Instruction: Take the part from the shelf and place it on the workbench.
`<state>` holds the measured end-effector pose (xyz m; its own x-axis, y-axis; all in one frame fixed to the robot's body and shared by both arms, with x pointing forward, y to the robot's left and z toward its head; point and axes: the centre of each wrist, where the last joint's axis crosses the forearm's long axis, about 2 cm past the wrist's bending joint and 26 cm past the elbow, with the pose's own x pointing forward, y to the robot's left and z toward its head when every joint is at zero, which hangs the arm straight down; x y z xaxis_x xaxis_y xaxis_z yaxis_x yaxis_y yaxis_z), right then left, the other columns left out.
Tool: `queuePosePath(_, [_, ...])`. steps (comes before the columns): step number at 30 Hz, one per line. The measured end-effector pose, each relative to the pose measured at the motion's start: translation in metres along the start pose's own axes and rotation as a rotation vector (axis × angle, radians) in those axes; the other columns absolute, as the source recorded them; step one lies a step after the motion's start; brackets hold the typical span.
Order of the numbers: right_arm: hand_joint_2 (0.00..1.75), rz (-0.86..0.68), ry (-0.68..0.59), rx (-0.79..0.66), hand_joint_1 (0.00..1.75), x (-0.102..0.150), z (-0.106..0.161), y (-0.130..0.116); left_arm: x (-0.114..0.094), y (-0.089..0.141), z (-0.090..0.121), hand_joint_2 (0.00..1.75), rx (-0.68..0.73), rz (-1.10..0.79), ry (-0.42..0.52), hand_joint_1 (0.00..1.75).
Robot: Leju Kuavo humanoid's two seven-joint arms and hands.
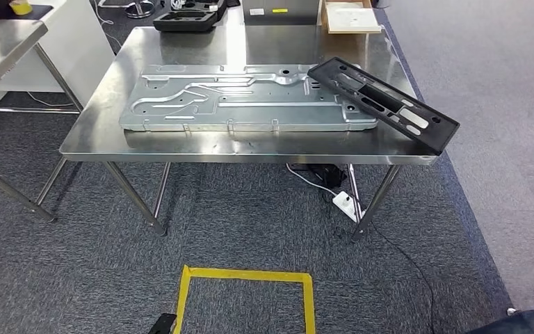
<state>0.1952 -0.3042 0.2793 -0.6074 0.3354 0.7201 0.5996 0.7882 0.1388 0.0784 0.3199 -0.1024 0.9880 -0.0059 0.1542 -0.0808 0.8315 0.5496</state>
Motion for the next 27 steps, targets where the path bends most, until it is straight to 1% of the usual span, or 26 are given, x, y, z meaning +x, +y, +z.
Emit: queuePosePath(27, [0.00, 0.024, 0.021, 0.009, 0.00, 0.0028, -0.0010, 0.0050, 0.0007, -0.0030, 0.0017, 0.00, -0.011, 0.001, 0.011, 0.00])
